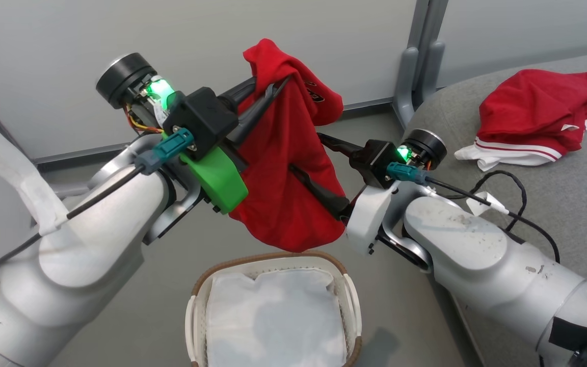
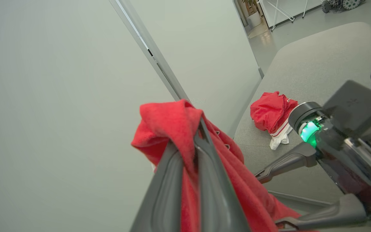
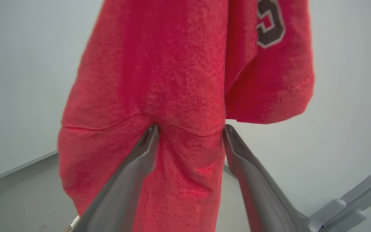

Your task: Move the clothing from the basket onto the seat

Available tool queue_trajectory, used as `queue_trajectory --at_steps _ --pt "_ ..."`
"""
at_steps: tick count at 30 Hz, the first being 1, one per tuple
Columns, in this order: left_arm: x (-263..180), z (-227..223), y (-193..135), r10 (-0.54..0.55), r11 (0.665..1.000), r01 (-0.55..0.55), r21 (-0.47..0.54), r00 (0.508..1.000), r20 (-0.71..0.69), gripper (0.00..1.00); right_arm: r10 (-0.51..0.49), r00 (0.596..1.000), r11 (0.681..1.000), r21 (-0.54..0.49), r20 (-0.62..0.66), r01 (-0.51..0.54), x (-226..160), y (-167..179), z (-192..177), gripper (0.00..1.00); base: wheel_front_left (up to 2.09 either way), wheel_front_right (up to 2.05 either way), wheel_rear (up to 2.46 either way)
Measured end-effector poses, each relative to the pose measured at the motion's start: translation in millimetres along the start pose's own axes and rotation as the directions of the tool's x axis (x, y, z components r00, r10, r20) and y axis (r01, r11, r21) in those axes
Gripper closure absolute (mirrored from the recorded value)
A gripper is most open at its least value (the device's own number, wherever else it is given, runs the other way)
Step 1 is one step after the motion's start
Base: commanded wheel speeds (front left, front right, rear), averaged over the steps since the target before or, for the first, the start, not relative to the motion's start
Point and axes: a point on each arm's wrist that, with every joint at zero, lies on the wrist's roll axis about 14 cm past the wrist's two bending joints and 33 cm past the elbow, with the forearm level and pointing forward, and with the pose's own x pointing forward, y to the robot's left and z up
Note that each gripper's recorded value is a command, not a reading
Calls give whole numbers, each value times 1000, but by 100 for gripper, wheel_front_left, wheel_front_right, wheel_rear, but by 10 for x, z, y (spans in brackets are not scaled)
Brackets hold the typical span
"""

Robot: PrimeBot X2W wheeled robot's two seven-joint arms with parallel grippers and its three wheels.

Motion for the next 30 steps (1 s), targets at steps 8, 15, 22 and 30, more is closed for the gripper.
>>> queue_trajectory --at_steps 8,15,22,30 --pt "11 7 -62 -15 1000 16 -13 1000 12 100 80 996 997 -1 -45 -80 140 190 -51 55 0 0 0" --pt "11 -9 -44 -12 1000 12 -26 1000 19 100 113 992 994 1 -50 -113 229 295 -68 100 0 0 0" --pt "-80 -187 84 45 996 -46 -81 999 -11 56 87 996 996 5 -6 -87 248 192 36 100 0 0 0" --pt "-245 -552 102 134 968 -142 -205 990 -54 0 1 999 1000 29 50 -2 163 -66 109 100 0 0 0"
